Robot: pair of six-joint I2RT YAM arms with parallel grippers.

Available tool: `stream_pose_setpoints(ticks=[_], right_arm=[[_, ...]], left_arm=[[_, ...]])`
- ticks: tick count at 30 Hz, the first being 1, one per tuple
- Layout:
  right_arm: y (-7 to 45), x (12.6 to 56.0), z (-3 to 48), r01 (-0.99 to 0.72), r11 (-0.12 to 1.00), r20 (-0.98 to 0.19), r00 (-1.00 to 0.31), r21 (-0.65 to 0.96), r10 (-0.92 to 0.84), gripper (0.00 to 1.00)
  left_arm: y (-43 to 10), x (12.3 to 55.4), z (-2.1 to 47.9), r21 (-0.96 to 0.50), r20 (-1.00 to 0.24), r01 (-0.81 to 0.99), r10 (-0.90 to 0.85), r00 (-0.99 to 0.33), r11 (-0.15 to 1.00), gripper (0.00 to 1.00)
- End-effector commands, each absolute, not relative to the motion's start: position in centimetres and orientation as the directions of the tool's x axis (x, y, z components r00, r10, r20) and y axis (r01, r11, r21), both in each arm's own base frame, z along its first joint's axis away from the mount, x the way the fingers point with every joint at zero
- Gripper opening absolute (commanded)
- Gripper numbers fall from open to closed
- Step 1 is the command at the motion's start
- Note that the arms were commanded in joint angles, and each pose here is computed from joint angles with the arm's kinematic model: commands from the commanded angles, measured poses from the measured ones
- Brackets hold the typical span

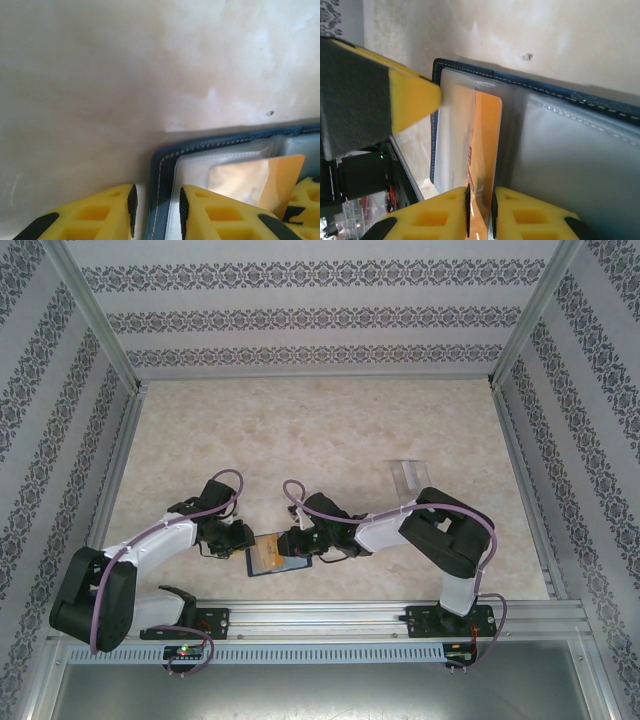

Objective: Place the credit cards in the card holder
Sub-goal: Insert the credit card into the card slot.

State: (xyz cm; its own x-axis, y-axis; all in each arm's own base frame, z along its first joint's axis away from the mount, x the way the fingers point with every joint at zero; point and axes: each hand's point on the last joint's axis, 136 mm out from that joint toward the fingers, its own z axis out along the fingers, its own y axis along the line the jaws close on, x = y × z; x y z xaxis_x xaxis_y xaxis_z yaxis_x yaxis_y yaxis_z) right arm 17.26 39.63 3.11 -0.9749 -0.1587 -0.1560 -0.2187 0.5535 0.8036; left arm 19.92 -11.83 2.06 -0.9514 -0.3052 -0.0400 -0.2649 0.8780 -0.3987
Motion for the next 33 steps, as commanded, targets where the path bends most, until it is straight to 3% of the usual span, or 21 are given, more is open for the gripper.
stream_pose_setpoints(ticks=[1,5,10,14,22,29,33], right_arm=[[39.0,16.5,2.5,-0.229,0.596,-0.135,-0.971,0.77,-0.199,0.21],[39.2,16.4,2.5,-0.22,0.595,-0.12,-0.972,0.773,-0.203,0.2],[39.2,16.6,3.3,-0.226,0.598,-0.133,-0.972,0.769,-0.196,0.28],[38.5,16.7,3.3,-0.24,0.638,-0.138,-0.969,0.732,-0.205,0.29],[37.6,17.0,3.4,-0.273,0.694,-0.171,-0.962,0.667,-0.214,0.4],[37.0,16.9,3.8,-0.31,0.726,-0.195,-0.951,0.614,-0.241,0.4],[37.6,16.5,4.0,-0.333,0.714,-0.202,-0.943,0.616,-0.265,0.31]], left_arm=[[-11.9,21.1,2.6,-0.399,-0.102,-0.225,-0.286,-0.953,0.889,0.31],[-12.2,21.1,2.2,-0.415,-0.092,-0.227,-0.289,-0.953,0.881,0.28],[-12.6,21.0,2.0,-0.435,-0.079,-0.231,-0.292,-0.953,0.871,0.23],[-12.6,21.0,1.8,-0.428,-0.073,-0.23,-0.287,-0.955,0.874,0.18],[-13.0,21.6,1.9,-0.447,-0.086,-0.22,-0.287,-0.954,0.867,0.02],[-13.0,21.5,1.7,-0.448,-0.08,-0.224,-0.288,-0.954,0.866,0.0],[-13.2,21.5,1.6,-0.464,-0.081,-0.225,-0.294,-0.953,0.857,0.0]])
